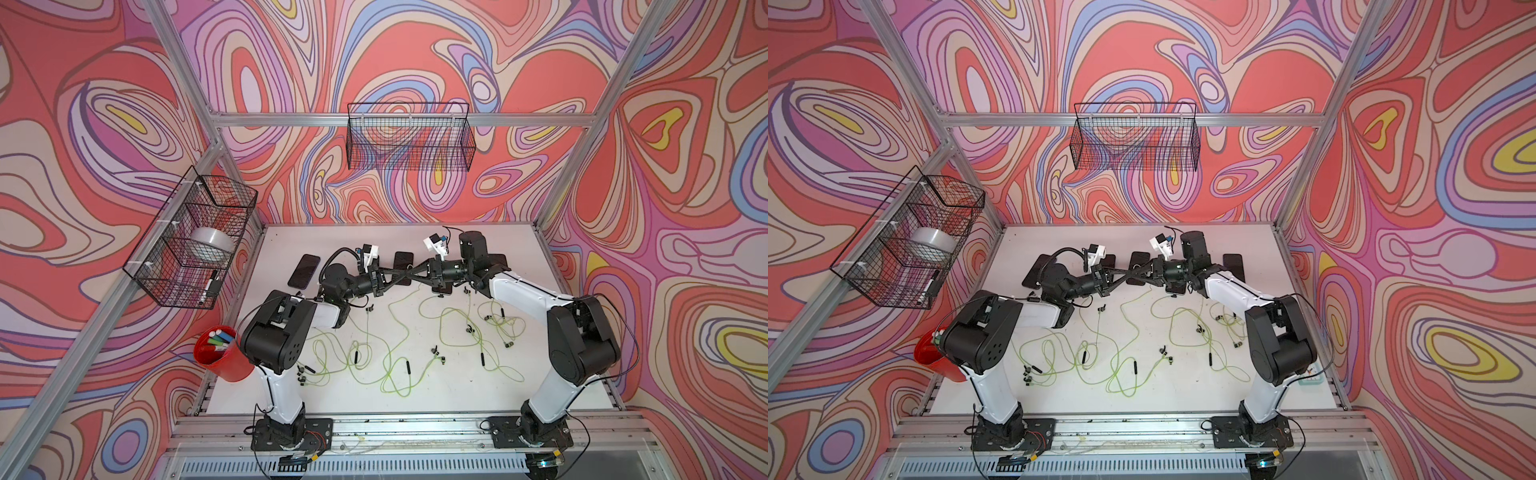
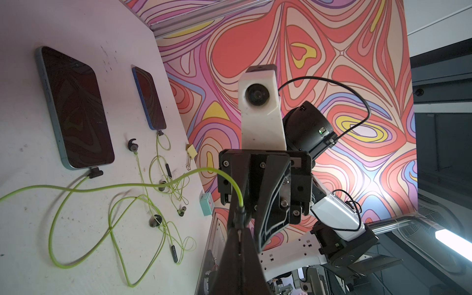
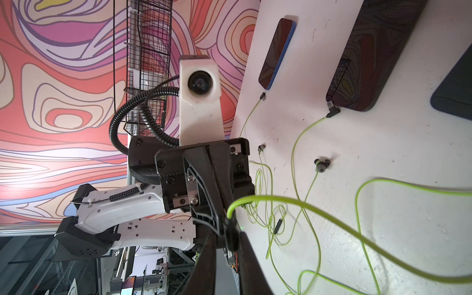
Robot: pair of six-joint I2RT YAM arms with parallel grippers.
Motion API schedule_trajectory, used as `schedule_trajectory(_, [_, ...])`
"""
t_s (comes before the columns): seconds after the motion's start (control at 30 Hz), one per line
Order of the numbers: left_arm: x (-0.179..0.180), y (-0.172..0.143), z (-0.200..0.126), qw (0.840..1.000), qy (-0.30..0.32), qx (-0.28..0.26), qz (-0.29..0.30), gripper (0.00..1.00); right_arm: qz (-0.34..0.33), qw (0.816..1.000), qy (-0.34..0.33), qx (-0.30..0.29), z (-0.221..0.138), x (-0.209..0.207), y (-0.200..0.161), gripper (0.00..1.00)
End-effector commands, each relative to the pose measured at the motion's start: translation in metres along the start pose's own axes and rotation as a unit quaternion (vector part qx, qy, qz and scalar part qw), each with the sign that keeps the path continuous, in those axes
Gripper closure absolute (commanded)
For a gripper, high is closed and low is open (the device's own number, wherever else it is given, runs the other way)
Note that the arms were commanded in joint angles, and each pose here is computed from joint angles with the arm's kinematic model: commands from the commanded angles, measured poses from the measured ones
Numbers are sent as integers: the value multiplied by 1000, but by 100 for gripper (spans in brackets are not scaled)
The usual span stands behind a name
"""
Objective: Plug wired earphones into phones
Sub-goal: Pick up the wired earphone from the center of the board.
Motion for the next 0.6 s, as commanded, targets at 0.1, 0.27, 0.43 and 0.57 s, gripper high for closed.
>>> schedule_trajectory(0.1, [-17,-7,8,999,-26,27,25,100,-27,1000,0,-10,3,-2,8,84])
schedule_trajectory(0.27, [-18,-9,8,999,-27,32,24,100,-40,999,-13,-14,2,-2,10,83])
schedule_trajectory(0.43, [-17,-9,9,999,-26,31,23,100,-44,999,-15,-15,1,0,9,87])
schedule_trajectory(0.57, [-18,-10,9,999,-27,34,24,100,-44,999,-17,-16,1,-2,8,91])
Point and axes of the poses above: each gripper's point midway between its finger pads, its own z axis out along the fingers, its own x axis along the line the jaws close on, y = z × x, the point moved 7 cm from there along -z, back along the fingers, and after that the axes turned 5 degrees about -z, right-handed, at the moved point
